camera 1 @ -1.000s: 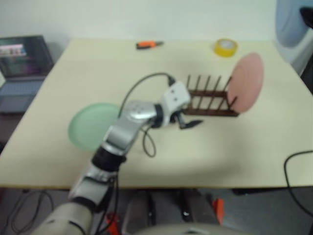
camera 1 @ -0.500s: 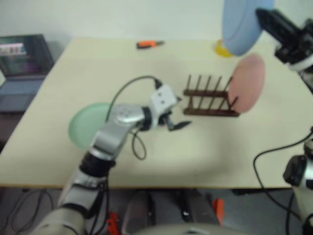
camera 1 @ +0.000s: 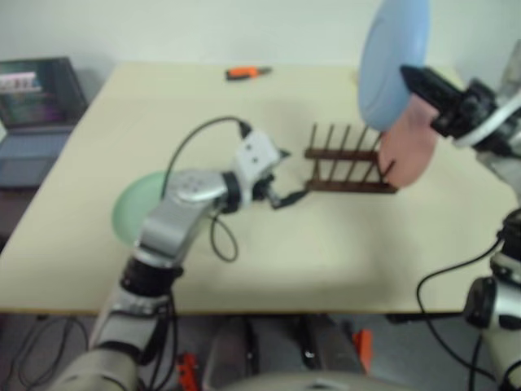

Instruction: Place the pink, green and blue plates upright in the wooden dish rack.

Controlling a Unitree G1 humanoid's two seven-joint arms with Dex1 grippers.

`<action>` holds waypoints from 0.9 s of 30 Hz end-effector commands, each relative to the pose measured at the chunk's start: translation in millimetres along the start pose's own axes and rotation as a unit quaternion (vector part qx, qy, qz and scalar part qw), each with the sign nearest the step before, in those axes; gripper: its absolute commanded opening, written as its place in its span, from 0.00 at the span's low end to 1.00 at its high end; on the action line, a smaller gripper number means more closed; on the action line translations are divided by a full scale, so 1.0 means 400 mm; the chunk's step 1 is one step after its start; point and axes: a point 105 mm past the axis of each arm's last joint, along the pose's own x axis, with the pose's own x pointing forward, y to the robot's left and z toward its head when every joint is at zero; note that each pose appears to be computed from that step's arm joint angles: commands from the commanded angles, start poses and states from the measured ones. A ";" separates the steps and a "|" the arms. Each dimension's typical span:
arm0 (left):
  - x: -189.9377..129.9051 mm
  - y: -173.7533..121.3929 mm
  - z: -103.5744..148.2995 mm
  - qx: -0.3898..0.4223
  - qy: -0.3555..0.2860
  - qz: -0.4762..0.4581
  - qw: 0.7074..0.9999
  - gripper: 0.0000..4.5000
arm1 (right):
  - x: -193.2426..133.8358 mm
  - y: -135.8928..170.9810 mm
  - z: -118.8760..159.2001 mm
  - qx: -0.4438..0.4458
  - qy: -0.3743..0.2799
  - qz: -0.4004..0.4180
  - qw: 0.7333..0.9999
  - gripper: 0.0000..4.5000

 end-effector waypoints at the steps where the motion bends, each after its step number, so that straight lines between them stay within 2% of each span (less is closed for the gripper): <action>1: -0.010 0.003 0.043 0.017 -0.029 0.010 0.999 1.00 | 0.001 0.006 0.006 -0.002 -0.008 0.009 1.000 0.00; 9: -0.011 -0.002 0.037 0.017 -0.023 0.011 1.000 1.00 | 0.002 -0.014 -0.032 0.014 0.004 -0.008 1.000 0.00; 17: -0.012 -0.004 0.035 0.018 -0.019 0.010 1.000 1.00 | -0.002 -0.024 -0.037 0.012 0.005 -0.019 1.000 0.00; 22: -0.023 0.006 0.037 0.016 -0.020 0.017 1.000 1.00 | -0.027 0.027 0.032 -0.039 0.000 0.024 0.999 0.00; 27: -0.017 0.004 0.031 0.013 -0.020 0.017 1.000 1.00 | -0.071 0.042 0.152 -0.119 -0.022 0.016 0.992 0.00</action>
